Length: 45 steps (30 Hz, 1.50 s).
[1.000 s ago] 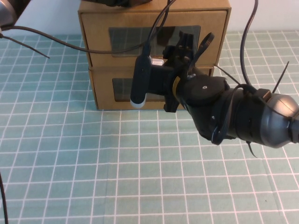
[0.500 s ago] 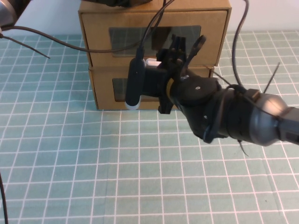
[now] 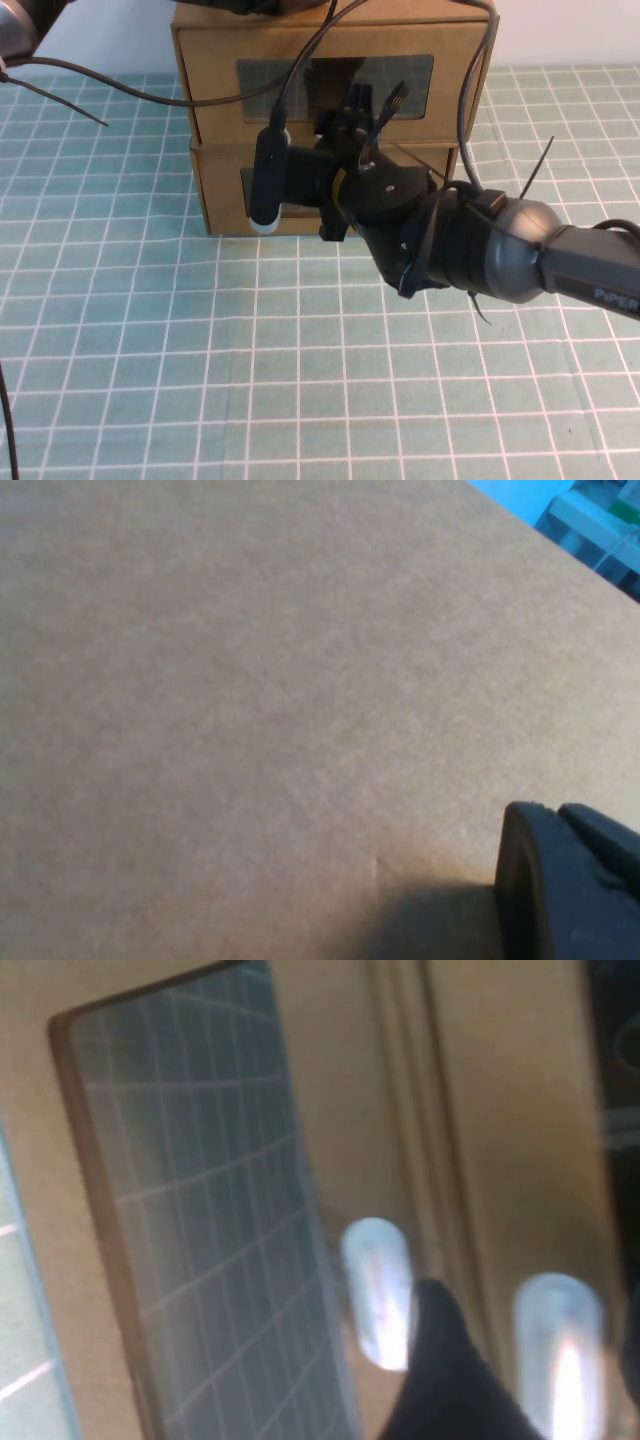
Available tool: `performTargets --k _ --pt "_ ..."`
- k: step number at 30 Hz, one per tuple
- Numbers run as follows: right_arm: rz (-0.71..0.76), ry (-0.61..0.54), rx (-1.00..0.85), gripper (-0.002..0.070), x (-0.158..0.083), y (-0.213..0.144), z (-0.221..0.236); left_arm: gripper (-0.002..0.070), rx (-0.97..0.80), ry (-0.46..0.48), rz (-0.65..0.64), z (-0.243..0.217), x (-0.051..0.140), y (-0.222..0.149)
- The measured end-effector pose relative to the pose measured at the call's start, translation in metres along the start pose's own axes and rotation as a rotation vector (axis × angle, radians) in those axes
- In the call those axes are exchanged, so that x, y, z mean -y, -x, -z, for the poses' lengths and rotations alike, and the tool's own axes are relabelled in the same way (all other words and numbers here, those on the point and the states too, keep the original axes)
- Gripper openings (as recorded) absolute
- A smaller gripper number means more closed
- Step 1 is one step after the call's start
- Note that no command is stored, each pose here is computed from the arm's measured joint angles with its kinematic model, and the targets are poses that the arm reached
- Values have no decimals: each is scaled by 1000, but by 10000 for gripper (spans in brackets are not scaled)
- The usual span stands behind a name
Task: Open the shoe box
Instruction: 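Pull the top drawer of the cardboard box fully open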
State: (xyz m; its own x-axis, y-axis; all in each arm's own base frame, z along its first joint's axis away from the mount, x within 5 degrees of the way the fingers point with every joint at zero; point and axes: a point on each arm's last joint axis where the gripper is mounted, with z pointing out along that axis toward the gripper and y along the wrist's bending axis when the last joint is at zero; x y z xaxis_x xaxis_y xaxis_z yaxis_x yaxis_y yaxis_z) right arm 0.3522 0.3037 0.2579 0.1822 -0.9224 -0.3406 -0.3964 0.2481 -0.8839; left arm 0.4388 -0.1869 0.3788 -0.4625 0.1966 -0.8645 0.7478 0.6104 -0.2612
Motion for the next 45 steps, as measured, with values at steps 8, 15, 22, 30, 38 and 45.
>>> performTargets --k 8,15,22,30,38,45 --pt "37 -32 -27 198 0 2 -9 -5 0 -6 7 -1 0 0" --pt "35 -52 -48 67 2 1 -9 -5 0 -12 13 -2 0 -1" --pt "11 -47 -83 13 1 2 -5 -5 -4 -27 50 -3 -3 -3" --pt "-10 -33 -107 10 -7 13 13 -5 -19 -43 93 3 -11 -5" --pt "-12 -2 -132 10 -25 25 45 -5 -24 -43 95 5 -13 -6" --pt "-53 51 -137 10 -44 33 89 -5 -24 -43 99 5 -13 -6"
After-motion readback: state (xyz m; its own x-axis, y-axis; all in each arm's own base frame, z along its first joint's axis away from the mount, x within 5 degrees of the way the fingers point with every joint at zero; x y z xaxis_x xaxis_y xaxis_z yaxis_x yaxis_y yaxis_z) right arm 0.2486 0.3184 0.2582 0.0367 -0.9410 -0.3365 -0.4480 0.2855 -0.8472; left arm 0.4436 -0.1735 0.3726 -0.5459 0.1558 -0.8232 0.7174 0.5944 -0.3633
